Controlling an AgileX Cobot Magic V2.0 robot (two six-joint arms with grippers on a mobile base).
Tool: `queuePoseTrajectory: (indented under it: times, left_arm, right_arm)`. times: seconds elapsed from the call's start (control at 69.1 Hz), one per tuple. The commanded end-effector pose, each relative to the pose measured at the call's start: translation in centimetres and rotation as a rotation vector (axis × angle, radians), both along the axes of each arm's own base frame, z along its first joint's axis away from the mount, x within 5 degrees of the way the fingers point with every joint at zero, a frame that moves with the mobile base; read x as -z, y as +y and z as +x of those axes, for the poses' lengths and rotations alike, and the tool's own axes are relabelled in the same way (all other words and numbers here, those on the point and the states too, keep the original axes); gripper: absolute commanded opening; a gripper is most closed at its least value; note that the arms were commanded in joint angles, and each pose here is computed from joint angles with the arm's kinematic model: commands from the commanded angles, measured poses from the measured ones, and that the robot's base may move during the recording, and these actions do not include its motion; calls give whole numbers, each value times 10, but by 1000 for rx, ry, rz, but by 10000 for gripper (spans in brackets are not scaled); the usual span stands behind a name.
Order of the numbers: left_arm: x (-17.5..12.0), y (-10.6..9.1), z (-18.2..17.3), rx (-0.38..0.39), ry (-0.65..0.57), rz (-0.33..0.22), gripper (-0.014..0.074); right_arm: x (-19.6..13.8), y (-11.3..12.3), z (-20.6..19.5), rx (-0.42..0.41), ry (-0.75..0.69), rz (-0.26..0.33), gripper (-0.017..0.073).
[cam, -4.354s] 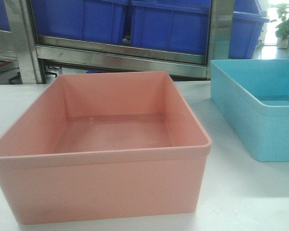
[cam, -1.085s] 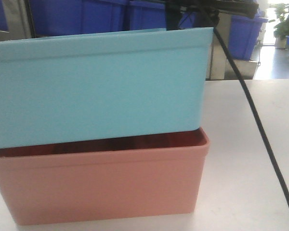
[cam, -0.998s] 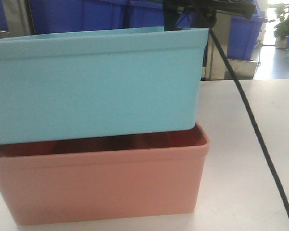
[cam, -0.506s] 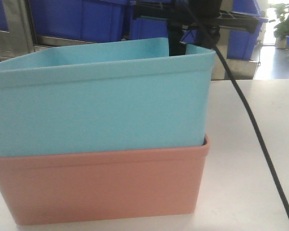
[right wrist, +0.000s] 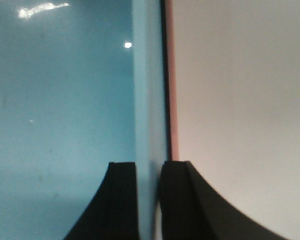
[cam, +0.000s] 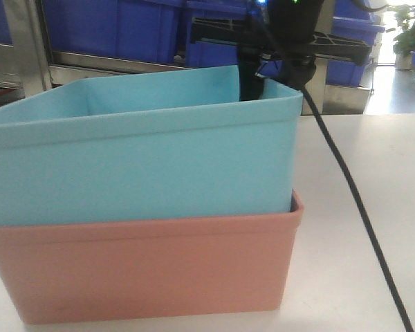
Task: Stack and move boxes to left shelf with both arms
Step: 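Lower the light-blue bin into the pink bin and open the right gripper, then lower both grippers onto the rims of the stacked bins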
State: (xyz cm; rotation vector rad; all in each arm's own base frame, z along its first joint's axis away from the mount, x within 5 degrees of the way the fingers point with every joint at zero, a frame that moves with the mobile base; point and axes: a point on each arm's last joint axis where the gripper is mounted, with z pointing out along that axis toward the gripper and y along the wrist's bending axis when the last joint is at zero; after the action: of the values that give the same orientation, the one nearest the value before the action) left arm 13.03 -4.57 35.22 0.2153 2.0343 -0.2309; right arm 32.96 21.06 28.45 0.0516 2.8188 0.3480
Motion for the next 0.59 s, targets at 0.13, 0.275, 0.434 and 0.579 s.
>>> queuePoseTrajectory:
  times: [0.13,0.275,0.434,0.579]
  left_arm:
    - [-15,-3,1,19,-90,-34,-7]
    - [-15,-2,1,18,-87,-33,-7]
    - [-14,-2,1,18,-84,-34,3]
    - [-17,-5,2,17,-28,-70,153]
  right_arm:
    - [-39,-6,-4,0,-126,49,615]
    - [-54,-14,-7,-15,-205,13,622]
    - [-72,-25,-15,-65,-281,-49,622]
    - [-77,-28,-20,-125,-288,-84,622]
